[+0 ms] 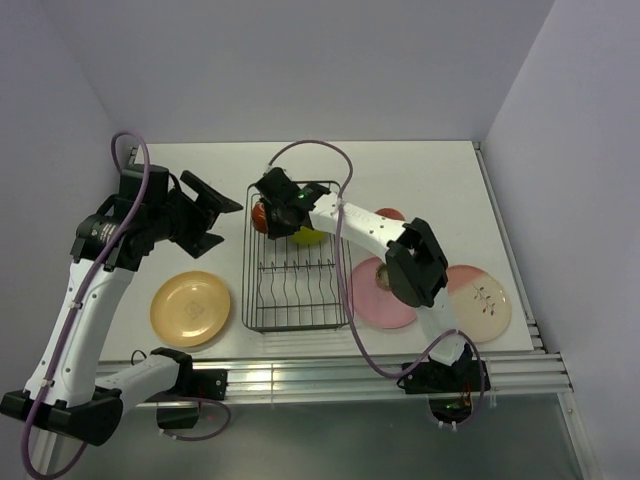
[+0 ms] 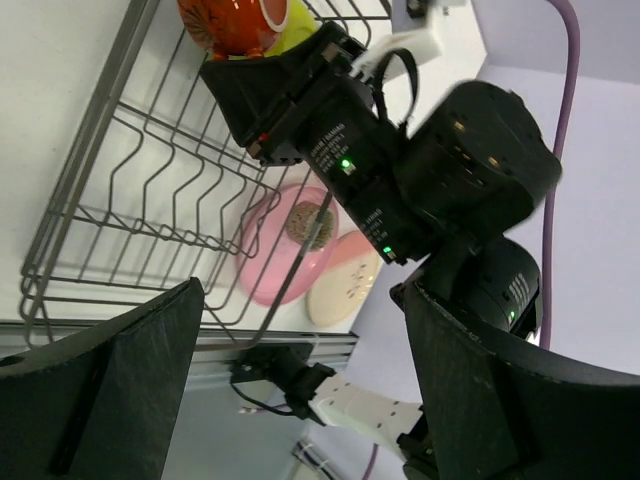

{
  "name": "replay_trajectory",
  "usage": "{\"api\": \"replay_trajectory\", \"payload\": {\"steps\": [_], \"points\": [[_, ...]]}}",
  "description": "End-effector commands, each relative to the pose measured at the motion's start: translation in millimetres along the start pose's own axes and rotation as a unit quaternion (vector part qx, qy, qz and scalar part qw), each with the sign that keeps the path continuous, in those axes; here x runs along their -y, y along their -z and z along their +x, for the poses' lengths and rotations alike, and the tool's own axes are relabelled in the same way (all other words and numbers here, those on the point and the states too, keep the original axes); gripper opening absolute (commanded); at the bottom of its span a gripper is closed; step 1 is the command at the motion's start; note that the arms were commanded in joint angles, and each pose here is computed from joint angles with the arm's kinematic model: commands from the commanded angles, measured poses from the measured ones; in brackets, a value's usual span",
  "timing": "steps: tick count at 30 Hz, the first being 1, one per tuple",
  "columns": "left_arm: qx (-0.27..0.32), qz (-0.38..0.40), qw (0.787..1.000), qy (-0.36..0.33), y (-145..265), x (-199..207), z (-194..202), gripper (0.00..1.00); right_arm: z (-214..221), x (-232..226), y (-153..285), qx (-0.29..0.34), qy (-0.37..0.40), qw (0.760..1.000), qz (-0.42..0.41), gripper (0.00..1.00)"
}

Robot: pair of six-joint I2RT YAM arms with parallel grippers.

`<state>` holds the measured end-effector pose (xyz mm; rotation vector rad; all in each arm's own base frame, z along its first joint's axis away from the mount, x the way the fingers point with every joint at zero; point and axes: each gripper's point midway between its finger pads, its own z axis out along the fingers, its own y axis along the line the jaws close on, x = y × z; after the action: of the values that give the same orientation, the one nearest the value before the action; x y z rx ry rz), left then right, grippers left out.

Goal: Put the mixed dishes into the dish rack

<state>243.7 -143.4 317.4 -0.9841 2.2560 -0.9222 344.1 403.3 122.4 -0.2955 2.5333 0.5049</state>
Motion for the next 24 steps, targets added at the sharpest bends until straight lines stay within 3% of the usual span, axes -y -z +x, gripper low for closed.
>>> {"api": "replay_trajectory", "payload": {"steps": [1,15,18,19,21,22,24], "points": [[0.002,0.005,0.999,-0.048,5.5,5.1,-1.9,0.87,-29.2,-6.6,5.0,0.052,0.006,0.998,0.022,0.0],[-0.03,0.006,0.996,-0.079,-4.0,6.9,4.6,0.87,-8.0,22.8,-44.8,0.038,0.049,0.994,0.093,0.0],[-0.034,0.004,0.996,-0.08,-4.4,7.4,5.0,0.87,-7.6,23.3,-49.7,0.033,0.052,0.993,0.098,0.25],[-0.035,0.004,0.996,-0.081,-4.4,7.5,5.5,0.87,-8.6,23.4,-49.2,0.033,0.053,0.993,0.1,0.44],[-0.037,0.004,0.996,-0.08,-4.5,8.0,5.8,0.87,-9.2,23.9,-44.9,0.033,0.055,0.993,0.101,0.57],[-0.037,0.004,0.996,-0.08,-4.5,8.1,5.8,0.87,-11.4,21.1,-41.4,0.039,0.055,0.993,0.097,0.7],[-0.036,0.002,0.996,-0.078,-4.8,6.9,5.7,0.88,-15.1,19.3,-30.3,0.047,0.056,0.993,0.09,0.76]]}}
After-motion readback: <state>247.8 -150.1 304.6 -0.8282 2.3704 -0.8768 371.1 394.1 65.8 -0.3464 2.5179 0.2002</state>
